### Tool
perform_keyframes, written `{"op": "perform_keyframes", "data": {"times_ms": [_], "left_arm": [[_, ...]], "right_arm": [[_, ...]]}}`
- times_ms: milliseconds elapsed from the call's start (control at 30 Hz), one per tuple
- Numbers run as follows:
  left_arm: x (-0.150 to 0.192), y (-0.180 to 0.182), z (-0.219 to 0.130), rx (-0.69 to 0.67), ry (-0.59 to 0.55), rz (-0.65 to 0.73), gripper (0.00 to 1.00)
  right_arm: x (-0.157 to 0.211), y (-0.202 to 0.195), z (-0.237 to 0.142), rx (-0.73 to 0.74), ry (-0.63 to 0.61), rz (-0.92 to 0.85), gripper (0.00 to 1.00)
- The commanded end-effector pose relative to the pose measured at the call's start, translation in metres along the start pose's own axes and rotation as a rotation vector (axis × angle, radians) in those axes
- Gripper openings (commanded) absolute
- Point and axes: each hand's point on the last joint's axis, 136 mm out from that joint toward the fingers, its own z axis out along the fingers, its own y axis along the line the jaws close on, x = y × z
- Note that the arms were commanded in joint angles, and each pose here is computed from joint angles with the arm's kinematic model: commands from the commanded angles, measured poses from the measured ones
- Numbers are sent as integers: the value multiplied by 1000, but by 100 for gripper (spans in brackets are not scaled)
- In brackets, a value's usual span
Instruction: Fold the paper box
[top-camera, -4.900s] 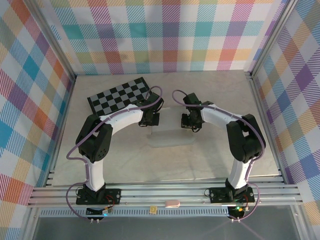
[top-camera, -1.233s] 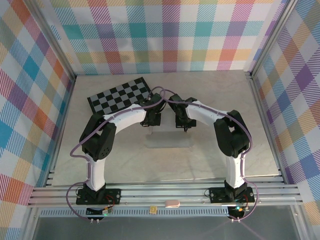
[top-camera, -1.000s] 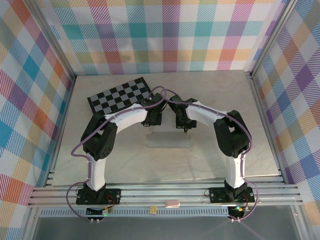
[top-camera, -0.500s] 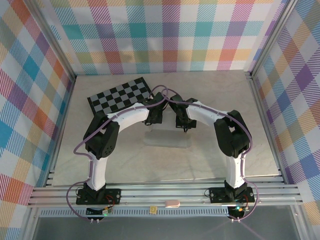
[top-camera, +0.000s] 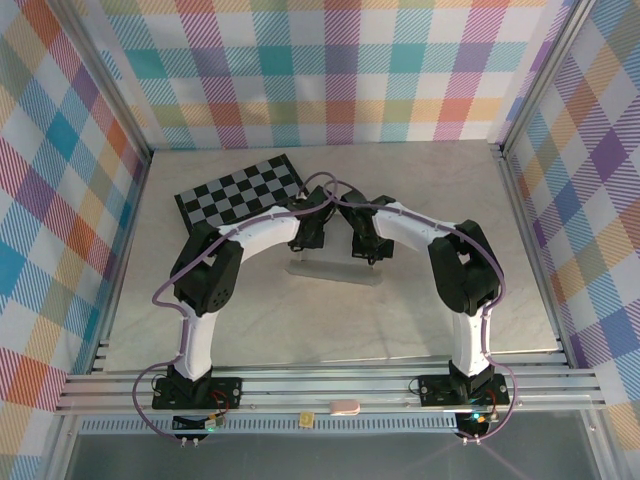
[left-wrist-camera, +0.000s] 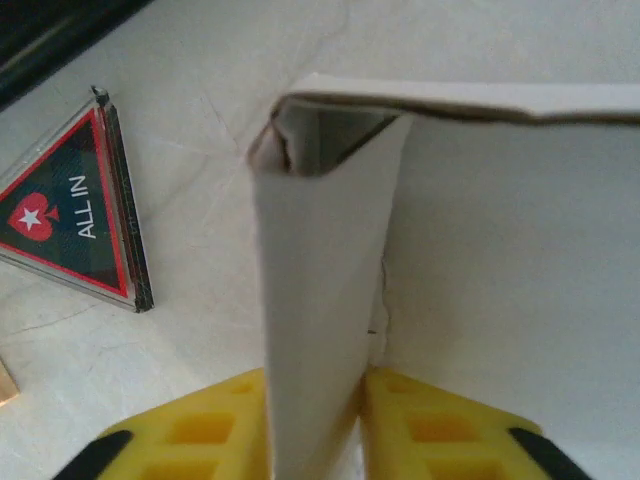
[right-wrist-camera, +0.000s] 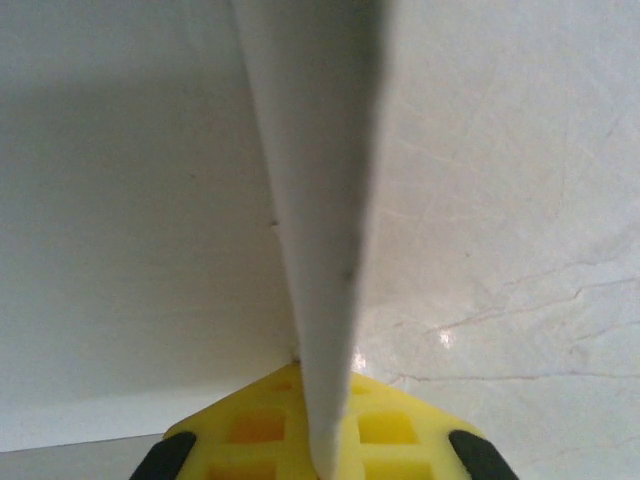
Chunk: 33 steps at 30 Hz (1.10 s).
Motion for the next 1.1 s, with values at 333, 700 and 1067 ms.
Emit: {"op": "perform_keyframes", "data": {"times_ms": [333,700,1067], "left_arm": [[-18,6,-31,217,-79,25,40],[-7,5,-7,243,0,31,30],[11,18,8,34,16,130,11]], "right_arm": [[8,-22,-4,95,26,-24,0],[7,-21,-5,89,25,-23,0],[3,-26,-11,119,-10,0,0]]}}
